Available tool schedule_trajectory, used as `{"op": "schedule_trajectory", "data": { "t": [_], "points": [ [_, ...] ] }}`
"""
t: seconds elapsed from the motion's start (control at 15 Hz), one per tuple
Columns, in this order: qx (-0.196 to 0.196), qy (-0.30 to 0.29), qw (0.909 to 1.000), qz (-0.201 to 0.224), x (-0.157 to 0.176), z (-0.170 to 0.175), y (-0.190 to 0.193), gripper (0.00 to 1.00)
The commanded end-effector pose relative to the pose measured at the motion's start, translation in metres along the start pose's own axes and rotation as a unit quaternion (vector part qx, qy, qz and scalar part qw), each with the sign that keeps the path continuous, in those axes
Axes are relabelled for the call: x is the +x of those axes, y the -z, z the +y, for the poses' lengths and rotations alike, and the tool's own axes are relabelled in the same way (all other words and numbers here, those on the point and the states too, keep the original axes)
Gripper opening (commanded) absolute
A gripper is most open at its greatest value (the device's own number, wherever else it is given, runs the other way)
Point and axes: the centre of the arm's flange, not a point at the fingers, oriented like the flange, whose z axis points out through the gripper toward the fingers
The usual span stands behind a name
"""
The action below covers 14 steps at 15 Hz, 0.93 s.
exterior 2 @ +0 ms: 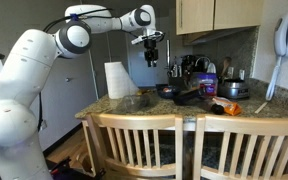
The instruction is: Move the clear bottle to the right
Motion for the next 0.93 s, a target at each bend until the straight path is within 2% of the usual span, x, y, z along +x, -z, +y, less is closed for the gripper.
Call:
{"op": "schedule_trajectory", "data": {
  "t": [0.0, 0.27, 0.4, 0.6, 0.67, 0.73, 0.8, 0.87],
  "points": [
    [0.023, -0.007, 0.9996, 0.014, 0.001, 0.001, 0.007, 1.0],
    [0.045, -0.019, 0.9977, 0.046, 0.002, 0.0, 0.017, 1.0],
    [0.062, -0.034, 0.9938, 0.086, 0.004, 0.0, 0.028, 1.0],
    [0.093, -0.058, 0.9806, 0.163, 0.01, -0.002, 0.054, 1.0],
    [0.098, -0.055, 0.9816, 0.154, 0.012, -0.006, 0.062, 1.0],
    [0.102, -0.044, 0.9874, 0.113, 0.01, -0.009, 0.064, 1.0],
    [0.084, -0.049, 0.9849, 0.143, 0.015, -0.008, 0.057, 1.0],
    [0.09, -0.047, 0.9859, 0.133, 0.012, -0.01, 0.058, 1.0]
  ]
}}
